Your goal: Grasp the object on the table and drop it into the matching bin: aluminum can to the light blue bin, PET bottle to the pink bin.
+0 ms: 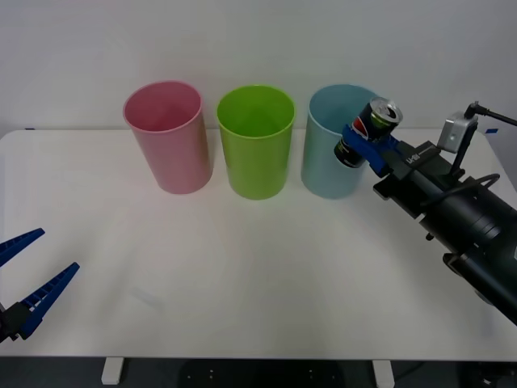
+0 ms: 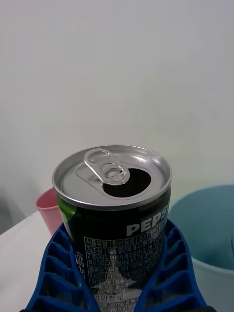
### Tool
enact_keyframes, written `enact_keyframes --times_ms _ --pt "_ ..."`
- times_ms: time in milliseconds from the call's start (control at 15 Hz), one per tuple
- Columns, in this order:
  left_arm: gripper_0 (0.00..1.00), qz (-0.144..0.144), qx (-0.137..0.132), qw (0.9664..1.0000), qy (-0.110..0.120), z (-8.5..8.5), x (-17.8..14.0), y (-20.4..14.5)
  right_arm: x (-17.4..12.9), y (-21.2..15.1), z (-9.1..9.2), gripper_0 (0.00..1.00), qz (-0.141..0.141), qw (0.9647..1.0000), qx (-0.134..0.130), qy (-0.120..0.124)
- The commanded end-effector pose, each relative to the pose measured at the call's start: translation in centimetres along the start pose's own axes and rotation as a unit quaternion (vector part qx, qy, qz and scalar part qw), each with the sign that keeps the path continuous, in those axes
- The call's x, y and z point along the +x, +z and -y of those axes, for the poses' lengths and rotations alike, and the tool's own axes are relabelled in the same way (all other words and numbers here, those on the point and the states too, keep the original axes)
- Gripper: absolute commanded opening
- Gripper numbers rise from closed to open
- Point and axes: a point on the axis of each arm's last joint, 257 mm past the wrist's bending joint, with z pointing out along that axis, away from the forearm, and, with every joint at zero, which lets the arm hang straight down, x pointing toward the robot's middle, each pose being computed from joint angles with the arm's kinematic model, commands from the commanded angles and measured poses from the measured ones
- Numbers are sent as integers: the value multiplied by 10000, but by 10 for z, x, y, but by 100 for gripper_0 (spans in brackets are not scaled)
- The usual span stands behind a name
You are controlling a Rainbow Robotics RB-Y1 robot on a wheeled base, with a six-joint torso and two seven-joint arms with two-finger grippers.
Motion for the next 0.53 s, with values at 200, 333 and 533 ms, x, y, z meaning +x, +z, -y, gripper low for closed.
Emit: enact_keyframes --times_ms 200,333,533 --pt "100 0 0 10000 0 0 0 0 -26 25 22 0 -23 9997 101 -218" --pt "100 0 0 10000 0 0 0 0 -29 39 41 0 -81 9991 193 -372" --pt "100 0 0 10000 0 0 0 0 -32 62 66 0 -171 9980 318 -522"
